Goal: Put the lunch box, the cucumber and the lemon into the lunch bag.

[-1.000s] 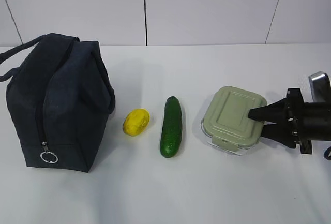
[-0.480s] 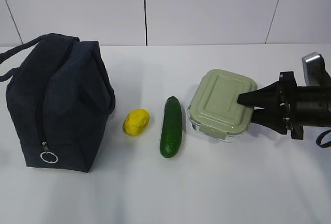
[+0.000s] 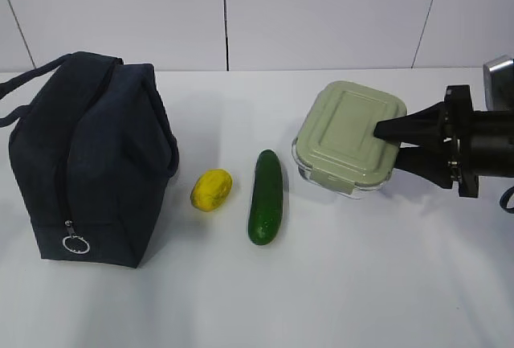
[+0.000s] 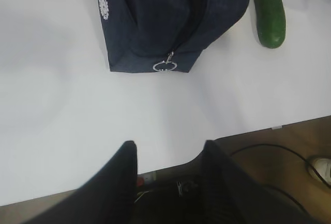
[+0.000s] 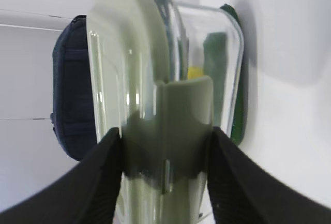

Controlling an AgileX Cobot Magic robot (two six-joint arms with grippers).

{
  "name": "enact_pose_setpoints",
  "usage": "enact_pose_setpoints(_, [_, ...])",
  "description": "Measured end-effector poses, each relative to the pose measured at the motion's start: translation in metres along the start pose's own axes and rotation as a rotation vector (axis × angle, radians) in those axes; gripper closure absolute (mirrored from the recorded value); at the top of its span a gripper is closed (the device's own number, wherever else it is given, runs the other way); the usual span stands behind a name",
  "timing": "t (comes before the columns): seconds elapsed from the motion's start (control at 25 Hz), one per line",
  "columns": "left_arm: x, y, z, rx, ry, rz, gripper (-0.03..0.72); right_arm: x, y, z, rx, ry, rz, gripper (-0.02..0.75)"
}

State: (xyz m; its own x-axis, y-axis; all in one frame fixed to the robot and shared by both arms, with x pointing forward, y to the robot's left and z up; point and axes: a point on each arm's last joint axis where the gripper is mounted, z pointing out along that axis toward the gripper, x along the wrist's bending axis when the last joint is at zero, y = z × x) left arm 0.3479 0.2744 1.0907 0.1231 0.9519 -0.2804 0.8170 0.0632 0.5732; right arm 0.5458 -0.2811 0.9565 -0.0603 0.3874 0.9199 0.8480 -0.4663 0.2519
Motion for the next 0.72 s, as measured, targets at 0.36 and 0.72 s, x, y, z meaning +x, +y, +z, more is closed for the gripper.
enact_pose_setpoints(0.36, [0.009, 0.021, 0.028, 0.039, 0.02, -0.041, 0.284, 0.021, 0.001, -0.008, -0.034, 0.029, -0.007, 0.38])
enact_pose_setpoints(0.72, [0.014, 0.058, 0.05, 0.072, 0.023, -0.04, 0.277, 0.059, 0.004, 0.014, 0.003, 0.11, -0.076, 0.38])
